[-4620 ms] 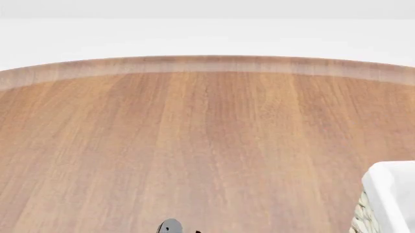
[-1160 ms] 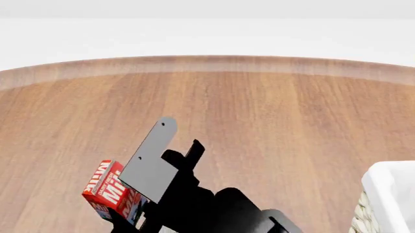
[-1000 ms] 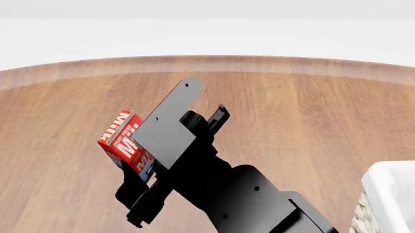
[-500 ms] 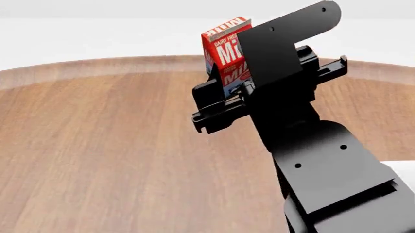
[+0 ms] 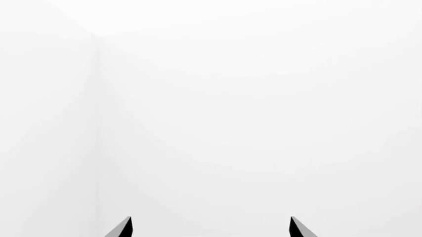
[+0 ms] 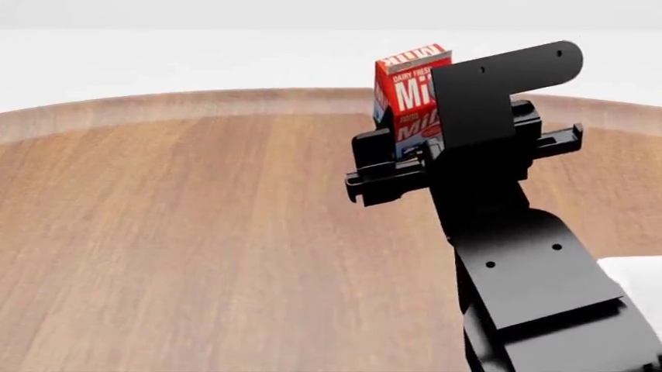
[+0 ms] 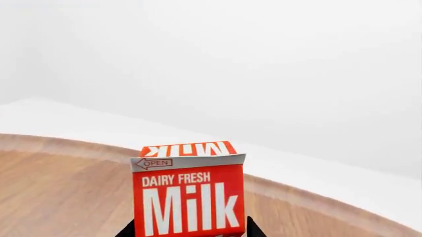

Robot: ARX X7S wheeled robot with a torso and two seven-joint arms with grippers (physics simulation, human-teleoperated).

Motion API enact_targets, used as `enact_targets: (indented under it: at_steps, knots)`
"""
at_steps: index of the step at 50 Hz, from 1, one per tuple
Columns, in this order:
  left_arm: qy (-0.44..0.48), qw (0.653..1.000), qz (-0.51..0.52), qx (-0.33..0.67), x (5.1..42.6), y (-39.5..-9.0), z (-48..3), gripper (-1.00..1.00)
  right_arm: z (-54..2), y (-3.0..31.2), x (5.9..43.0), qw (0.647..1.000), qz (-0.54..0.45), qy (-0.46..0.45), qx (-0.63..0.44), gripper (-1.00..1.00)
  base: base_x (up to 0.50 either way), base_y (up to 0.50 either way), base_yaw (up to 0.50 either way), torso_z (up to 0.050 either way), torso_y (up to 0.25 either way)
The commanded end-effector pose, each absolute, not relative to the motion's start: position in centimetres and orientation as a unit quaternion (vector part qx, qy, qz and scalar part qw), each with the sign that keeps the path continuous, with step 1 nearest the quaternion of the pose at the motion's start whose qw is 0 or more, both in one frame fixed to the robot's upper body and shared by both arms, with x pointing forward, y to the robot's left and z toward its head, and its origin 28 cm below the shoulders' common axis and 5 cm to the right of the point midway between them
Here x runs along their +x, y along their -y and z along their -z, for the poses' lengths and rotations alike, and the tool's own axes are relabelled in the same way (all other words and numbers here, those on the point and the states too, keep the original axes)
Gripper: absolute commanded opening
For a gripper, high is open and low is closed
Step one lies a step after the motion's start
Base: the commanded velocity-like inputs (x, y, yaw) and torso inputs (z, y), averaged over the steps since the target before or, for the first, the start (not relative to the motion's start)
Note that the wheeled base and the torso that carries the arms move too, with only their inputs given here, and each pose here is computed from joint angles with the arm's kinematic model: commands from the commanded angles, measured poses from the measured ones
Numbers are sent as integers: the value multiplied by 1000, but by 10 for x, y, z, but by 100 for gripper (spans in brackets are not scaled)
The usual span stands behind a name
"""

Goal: Pick the milk and place it in the basket.

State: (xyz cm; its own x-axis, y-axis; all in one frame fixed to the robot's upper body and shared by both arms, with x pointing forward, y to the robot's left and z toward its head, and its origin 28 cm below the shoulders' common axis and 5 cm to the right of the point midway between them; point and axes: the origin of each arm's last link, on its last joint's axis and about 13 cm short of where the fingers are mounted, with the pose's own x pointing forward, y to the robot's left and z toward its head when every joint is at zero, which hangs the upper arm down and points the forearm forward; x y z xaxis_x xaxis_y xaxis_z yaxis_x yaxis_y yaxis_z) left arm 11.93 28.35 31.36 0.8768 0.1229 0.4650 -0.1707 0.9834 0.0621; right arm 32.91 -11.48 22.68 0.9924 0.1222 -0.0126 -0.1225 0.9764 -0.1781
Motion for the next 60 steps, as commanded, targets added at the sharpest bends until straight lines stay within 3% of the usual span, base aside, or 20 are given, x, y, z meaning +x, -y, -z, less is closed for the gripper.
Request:
enact_targets:
  at_steps: [1, 6, 11, 30, 40, 50, 60]
  knots:
    - [245, 966, -71, 42, 120, -284, -314, 100, -245, 118, 329, 993, -76, 45, -75, -100, 0, 0, 3, 0, 0]
    - [244, 966, -74, 42, 120, -285, -314, 100, -315, 137, 324, 983, -95, 100, -123, -100, 0, 0, 0, 0, 2]
    - [243, 966, -77, 43, 120, -286, -314, 100, -369, 160, 307, 974, -124, 93, -162, -100, 0, 0, 0, 0, 2]
    - [242, 966, -80, 46, 117, -285, -316, 100, -497, 211, 248, 958, -85, 93, -257, -100, 0, 0, 0, 1, 2]
    - [241, 966, -81, 47, 118, -287, -313, 100, -524, 236, 206, 961, -41, 77, -262, -100, 0, 0, 0, 0, 1]
    - [240, 966, -78, 49, 118, -286, -313, 100, -546, 280, 172, 932, -33, 66, -354, -100, 0, 0, 0, 0, 1]
    - [241, 966, -80, 51, 117, -288, -313, 100, -576, 296, 138, 928, -36, 31, -370, -100, 0, 0, 0, 1, 1]
